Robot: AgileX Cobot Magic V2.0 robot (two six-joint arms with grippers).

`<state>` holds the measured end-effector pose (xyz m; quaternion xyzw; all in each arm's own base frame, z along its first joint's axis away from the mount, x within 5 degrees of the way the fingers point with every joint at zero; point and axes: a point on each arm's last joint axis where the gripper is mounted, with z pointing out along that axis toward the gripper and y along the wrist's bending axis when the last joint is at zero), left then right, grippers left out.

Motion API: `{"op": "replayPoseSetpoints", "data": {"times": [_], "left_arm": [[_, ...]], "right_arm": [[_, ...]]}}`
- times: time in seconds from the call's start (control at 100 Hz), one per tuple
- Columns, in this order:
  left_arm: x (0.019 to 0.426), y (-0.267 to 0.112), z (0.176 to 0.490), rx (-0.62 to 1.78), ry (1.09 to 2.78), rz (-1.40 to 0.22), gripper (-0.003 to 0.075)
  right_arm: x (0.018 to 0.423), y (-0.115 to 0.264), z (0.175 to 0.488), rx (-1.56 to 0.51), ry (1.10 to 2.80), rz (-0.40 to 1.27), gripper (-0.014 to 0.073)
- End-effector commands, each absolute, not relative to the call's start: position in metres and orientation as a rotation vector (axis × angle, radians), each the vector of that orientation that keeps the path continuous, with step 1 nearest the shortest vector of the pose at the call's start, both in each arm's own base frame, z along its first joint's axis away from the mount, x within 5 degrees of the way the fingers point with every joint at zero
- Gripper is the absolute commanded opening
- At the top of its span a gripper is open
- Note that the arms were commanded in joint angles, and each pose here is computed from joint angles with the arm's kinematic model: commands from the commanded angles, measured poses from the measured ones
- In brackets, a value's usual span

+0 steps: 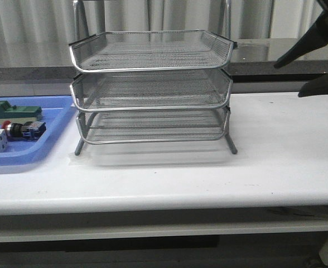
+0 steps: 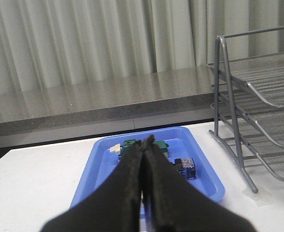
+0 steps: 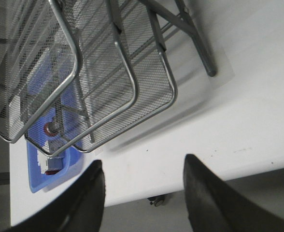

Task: Place button on rack with both arms
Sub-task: 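Move the right gripper toward the middle tier of the wire tray, then grip the front rim of the middle wire tier with the right gripper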

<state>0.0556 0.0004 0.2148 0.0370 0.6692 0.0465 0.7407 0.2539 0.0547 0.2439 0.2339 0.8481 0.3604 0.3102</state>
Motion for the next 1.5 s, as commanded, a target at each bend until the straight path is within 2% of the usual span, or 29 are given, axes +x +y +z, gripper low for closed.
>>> {"op": "replayPoseSetpoints", "data": {"times": [0.0,0.39,0.54,0.72,1.49], "left_arm": [[0.055,0.000,0.205,0.076,1.409,0.082,-0.0021],[0.055,0.000,0.205,0.076,1.409,0.082,-0.0021],[0.055,0.000,0.205,0.076,1.409,0.082,-0.0021],[0.055,0.000,0.205,0.076,1.409,0.082,-0.0021],[0.055,0.000,0.205,0.076,1.409,0.082,-0.0021]], "right_arm": [[0.261,0.060,0.256,0.567,2.172,1.046,0.0392],[0.286,0.082,0.228,0.550,2.110,1.284,0.0392],[0.295,0.095,0.215,0.525,2.164,1.304,0.0392],[0.312,0.106,0.213,0.485,2.168,1.350,0.0392],[0.359,0.113,0.196,0.491,2.173,1.345,0.0392]]}}
